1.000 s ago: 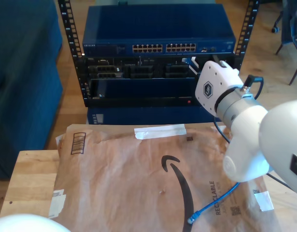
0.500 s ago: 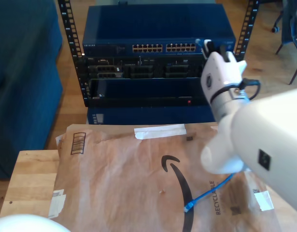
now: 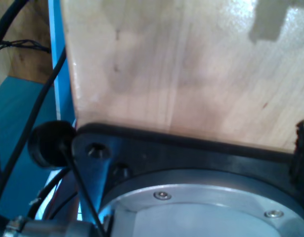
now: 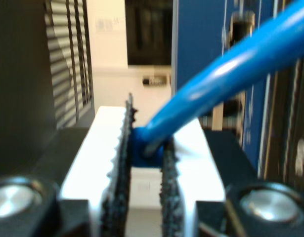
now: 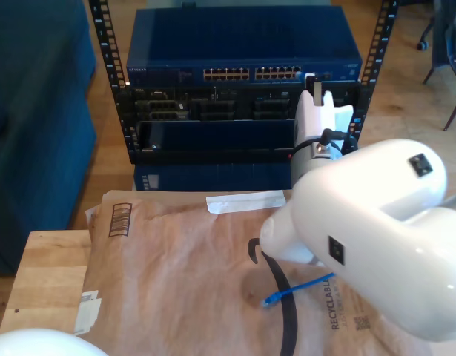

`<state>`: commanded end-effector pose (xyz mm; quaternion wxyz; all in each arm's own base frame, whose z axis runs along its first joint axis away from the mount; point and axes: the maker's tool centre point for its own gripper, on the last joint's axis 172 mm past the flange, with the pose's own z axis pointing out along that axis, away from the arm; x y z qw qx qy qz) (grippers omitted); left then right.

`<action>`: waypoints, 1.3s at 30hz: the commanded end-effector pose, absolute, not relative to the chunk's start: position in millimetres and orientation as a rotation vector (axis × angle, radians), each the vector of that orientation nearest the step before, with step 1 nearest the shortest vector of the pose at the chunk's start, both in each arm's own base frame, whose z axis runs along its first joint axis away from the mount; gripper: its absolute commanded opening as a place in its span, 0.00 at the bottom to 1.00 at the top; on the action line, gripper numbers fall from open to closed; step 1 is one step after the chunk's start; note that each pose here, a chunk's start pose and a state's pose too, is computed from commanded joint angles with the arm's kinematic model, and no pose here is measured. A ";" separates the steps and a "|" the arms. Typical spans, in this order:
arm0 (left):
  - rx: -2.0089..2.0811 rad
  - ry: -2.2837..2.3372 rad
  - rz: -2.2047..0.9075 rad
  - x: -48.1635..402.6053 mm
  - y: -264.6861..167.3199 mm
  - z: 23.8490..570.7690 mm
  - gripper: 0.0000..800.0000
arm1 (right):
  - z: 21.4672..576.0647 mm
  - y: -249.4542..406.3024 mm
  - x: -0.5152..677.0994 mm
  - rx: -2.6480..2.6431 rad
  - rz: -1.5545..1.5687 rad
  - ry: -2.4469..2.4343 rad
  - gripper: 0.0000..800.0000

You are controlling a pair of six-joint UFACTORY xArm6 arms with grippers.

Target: Grab the cable and plug it in

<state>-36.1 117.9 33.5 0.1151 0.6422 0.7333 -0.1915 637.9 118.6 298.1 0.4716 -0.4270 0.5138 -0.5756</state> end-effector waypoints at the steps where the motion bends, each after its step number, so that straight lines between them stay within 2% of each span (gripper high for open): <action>1: 1.883 2.147 -0.561 -36.1 117.9 33.5 1.00 | 301.2 122.5 643.2 -1.026 -1.413 1.256 0.00; 13: 1.883 2.147 -0.561 -36.1 117.9 33.5 1.00 | 301.7 119.5 631.2 -0.979 -1.534 1.324 0.00; 39: 1.882 2.149 -0.561 -36.1 117.9 33.5 1.00 | 280.2 136.3 642.6 -0.928 -1.537 1.388 0.00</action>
